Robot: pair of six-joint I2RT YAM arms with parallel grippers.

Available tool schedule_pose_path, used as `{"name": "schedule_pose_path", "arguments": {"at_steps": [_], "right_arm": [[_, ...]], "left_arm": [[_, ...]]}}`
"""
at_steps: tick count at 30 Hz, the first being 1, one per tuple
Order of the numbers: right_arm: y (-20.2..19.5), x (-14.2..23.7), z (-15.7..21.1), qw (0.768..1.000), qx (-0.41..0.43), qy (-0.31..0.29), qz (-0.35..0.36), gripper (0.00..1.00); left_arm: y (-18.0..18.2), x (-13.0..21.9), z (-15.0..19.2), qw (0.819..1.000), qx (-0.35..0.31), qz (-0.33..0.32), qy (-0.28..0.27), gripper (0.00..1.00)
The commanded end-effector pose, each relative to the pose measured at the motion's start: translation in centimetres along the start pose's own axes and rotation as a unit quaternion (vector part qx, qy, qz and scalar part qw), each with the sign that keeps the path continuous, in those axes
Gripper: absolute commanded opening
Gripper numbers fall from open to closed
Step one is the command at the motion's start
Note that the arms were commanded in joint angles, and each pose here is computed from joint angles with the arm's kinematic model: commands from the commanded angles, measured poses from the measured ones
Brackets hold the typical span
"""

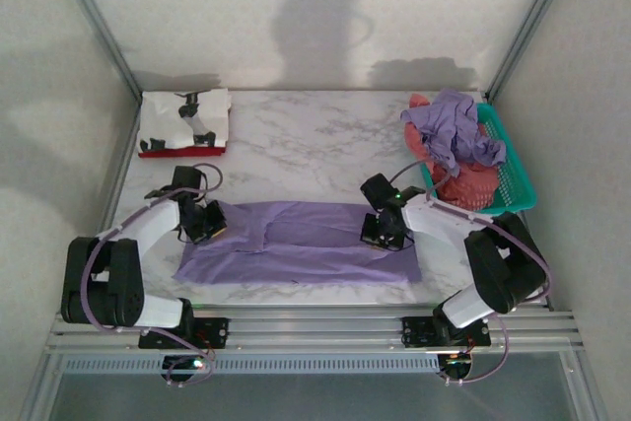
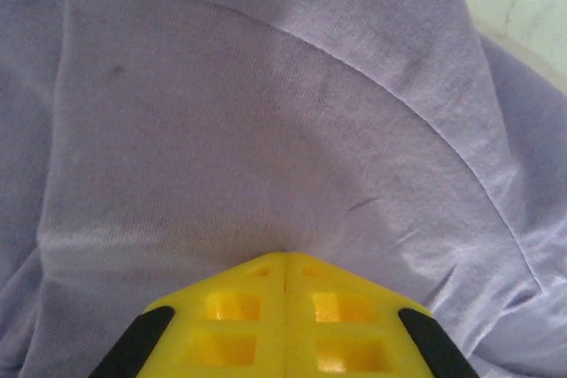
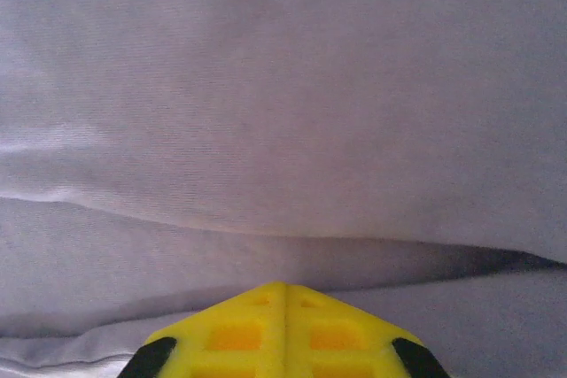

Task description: Fold and stack the t-shirts

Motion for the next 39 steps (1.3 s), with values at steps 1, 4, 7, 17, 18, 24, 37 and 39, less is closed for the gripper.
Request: {"name": "schedule_pose_path", "arguments": {"at_steps": [1, 4, 7, 17, 18, 24, 37, 39], "right_arm": [[-1.0, 0.1, 0.1, 1.0, -0.018, -0.01, 0.022, 0.0], [-1.6, -0.2, 0.2, 0.999, -0.029, -0.02, 0.038, 0.0], [-2.3, -0.5, 0.4, 0.998, -0.041, -0.024, 0.05, 0.0], [-4.2, -0.1, 2.3, 0.996, -0.069, -0.025, 0.052, 0.0], [-4.3, 0.2, 2.6, 0.996, -0.07, -0.025, 0.045, 0.0], [-4.6, 2.2, 3.6, 0.997, -0.068, -0.03, 0.023, 0.0], [-3.4, 5.0, 3.1, 0.999, -0.02, -0.026, -0.008, 0.0], [-3.3, 4.1, 3.0, 1.0, -0.02, -0.016, -0.007, 0.0]], "left_arm": [[-0.1, -1.2, 0.1, 1.0, -0.003, -0.002, 0.008, 0.04], [0.2, -2.1, 0.0, 1.0, -0.002, -0.009, 0.013, 0.04], [0.1, -3.0, 0.0, 1.0, -0.001, -0.004, 0.018, 0.03], [-5.2, -6.3, -1.6, 0.998, -0.054, -0.004, 0.034, 0.03], [-6.2, -6.7, -2.2, 0.997, -0.063, -0.004, 0.034, 0.03], [-13.7, -8.9, -6.3, 0.994, -0.108, 0.01, 0.03, 0.02], [-19.7, -1.3, -6.1, 0.987, -0.143, 0.04, -0.066, 0.01], [-18.8, -1.4, -5.2, 0.988, -0.14, 0.036, -0.061, 0.01]]}}
Point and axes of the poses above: each hand's point on the last joint's axis, 136 mm out from that joint toward the fingers, its own x axis back along the fingers, its own y axis along the line the jaws close on, z = x × y, the point moved 9 cm from there along x, back along the fingers, and after that the axes turned 5 degrees about x, right-handed, at the moved point
